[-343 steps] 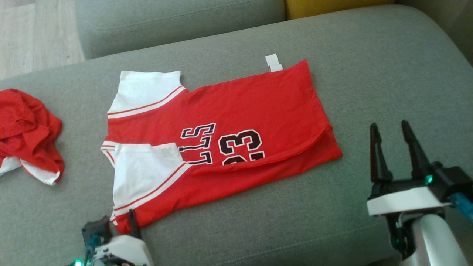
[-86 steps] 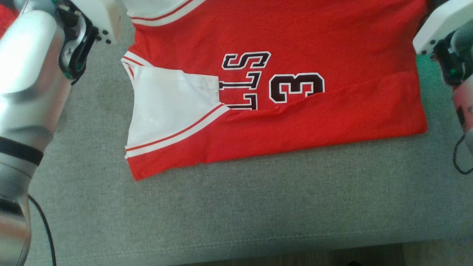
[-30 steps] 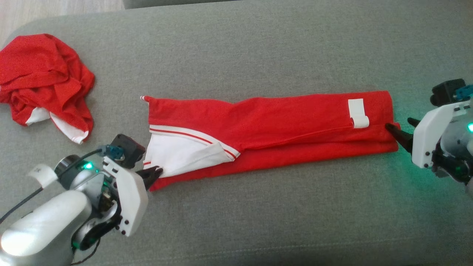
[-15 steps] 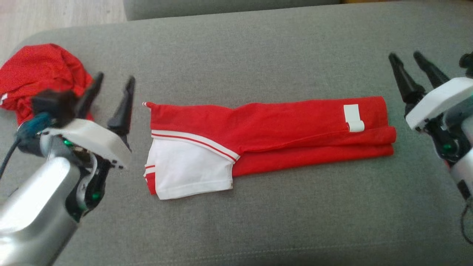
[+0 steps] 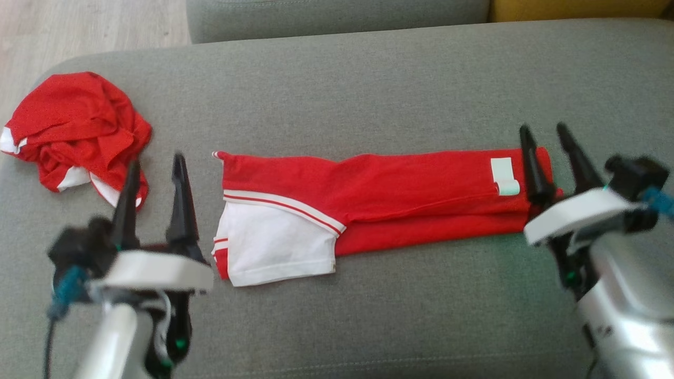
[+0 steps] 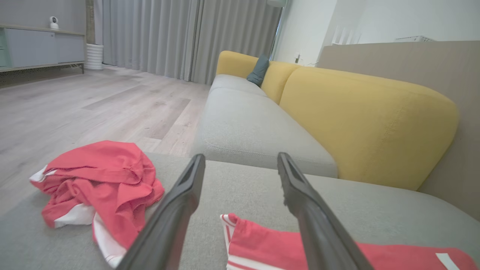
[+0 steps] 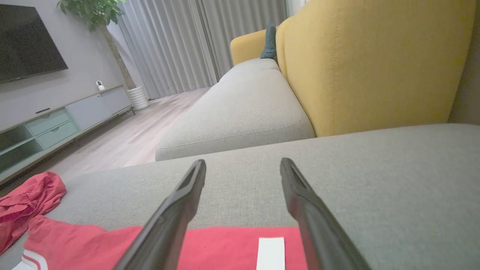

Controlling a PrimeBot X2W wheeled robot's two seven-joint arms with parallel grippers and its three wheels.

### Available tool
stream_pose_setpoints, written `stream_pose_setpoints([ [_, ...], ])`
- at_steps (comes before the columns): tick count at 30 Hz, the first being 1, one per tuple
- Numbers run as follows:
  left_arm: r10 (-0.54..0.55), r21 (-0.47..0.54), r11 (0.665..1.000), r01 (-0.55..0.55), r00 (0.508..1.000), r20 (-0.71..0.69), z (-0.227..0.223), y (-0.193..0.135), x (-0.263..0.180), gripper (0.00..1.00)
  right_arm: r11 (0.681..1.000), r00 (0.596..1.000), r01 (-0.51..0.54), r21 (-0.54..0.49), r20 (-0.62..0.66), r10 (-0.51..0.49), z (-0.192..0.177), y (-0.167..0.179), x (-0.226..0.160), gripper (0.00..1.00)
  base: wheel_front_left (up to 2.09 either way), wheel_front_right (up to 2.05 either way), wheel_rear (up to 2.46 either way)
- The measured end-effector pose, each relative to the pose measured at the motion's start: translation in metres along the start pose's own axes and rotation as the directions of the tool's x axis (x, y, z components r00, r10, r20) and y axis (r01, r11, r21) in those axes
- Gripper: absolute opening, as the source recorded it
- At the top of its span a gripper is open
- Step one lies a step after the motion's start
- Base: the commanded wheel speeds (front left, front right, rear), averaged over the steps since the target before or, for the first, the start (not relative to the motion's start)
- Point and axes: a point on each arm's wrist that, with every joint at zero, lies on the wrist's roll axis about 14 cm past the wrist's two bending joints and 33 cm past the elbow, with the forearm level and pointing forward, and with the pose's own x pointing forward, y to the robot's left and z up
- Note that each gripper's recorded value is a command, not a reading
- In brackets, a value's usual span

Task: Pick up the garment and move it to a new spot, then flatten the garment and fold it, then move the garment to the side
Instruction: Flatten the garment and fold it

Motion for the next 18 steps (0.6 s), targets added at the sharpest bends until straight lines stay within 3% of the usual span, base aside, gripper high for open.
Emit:
stream_pose_setpoints([
  [9,0.029,0.036,0.999,-0.029,0.999,-0.017,-0.019,0.002,-0.017,1.00,0.999,0.999,0.052,-0.009,-0.010,-0.052,-0.026,0.009,-0.016,1.00,0.00,0.00,0.00],
  [18,0.008,0.053,0.999,-0.005,0.998,-0.056,-0.035,0.007,-0.015,1.00,0.970,0.966,0.236,0.052,-0.116,-0.229,-0.050,-0.037,-0.024,1.00,0.00,0.00,0.00],
])
